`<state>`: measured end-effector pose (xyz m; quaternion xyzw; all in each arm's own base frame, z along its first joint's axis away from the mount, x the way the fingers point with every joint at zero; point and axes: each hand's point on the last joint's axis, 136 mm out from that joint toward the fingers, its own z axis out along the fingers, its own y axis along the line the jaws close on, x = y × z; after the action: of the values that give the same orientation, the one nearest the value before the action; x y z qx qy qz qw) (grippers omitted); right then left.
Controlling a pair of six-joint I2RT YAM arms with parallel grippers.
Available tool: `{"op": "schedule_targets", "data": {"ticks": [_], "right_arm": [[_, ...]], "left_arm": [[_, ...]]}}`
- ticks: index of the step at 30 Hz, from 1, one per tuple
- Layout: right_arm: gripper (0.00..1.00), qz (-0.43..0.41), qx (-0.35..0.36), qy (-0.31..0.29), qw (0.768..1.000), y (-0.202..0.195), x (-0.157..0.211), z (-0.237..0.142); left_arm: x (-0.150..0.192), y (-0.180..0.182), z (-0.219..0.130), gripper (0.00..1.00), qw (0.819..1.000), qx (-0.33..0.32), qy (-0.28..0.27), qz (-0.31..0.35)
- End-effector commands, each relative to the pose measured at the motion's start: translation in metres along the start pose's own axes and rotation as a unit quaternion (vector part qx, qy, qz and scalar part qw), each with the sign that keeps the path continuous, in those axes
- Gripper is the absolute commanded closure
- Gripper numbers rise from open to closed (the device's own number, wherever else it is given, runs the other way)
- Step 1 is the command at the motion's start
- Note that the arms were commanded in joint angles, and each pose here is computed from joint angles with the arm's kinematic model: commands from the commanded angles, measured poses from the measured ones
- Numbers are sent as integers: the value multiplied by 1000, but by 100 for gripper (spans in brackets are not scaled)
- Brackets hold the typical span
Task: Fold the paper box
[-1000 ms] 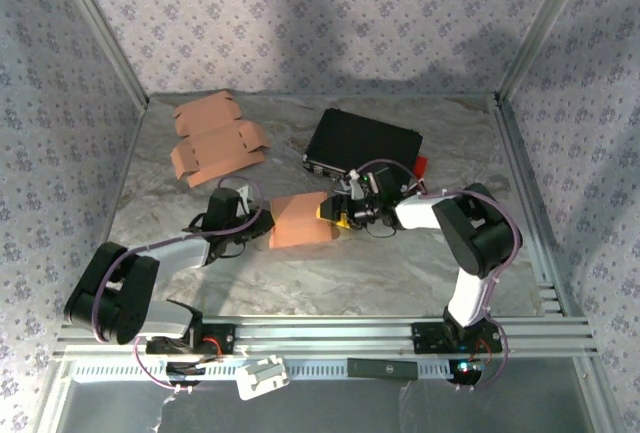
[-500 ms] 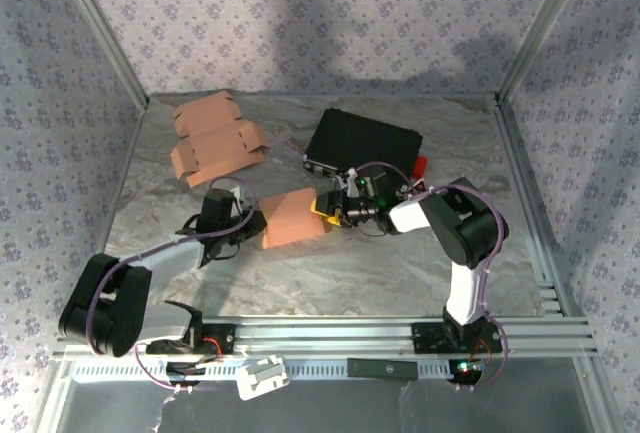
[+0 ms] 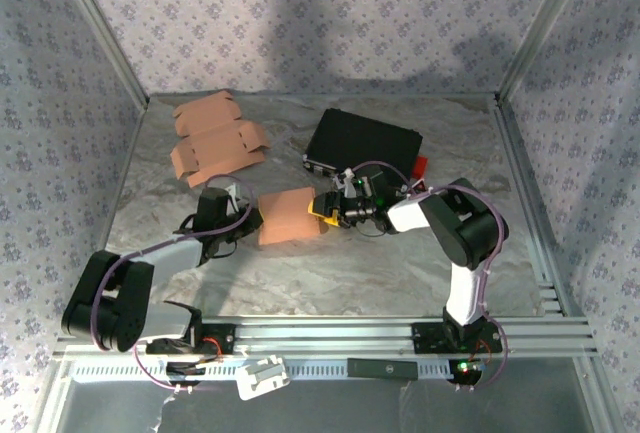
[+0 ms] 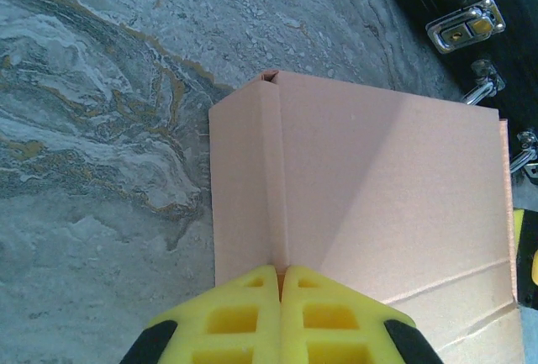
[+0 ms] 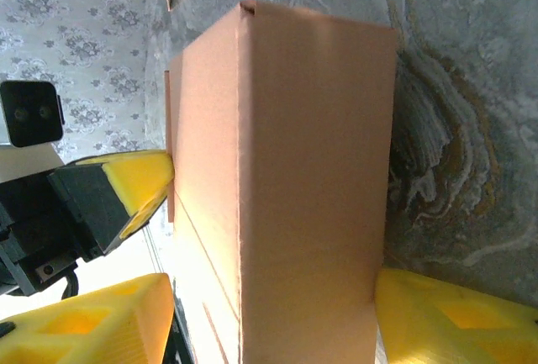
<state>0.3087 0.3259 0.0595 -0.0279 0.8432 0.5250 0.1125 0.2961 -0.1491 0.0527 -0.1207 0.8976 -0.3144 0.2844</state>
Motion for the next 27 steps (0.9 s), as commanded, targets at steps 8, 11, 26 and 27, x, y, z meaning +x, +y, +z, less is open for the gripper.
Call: {"op": "schedule_targets", "data": {"ticks": [8, 11, 26, 27], "right_arm": [[32, -8, 13, 18, 1000, -3, 6, -9], [31, -9, 13, 13, 1000, -4, 4, -12], [38, -13, -53, 16, 998, 39, -14, 28], [40, -12, -54, 17, 998, 39, -15, 29]], "left_arm": [[46, 66, -8, 100, 987, -140, 71, -37], [45, 68, -10, 100, 985, -151, 70, -41], [39, 58, -11, 100, 988, -141, 65, -27], [38, 58, -11, 100, 987, -141, 65, -27]]}}
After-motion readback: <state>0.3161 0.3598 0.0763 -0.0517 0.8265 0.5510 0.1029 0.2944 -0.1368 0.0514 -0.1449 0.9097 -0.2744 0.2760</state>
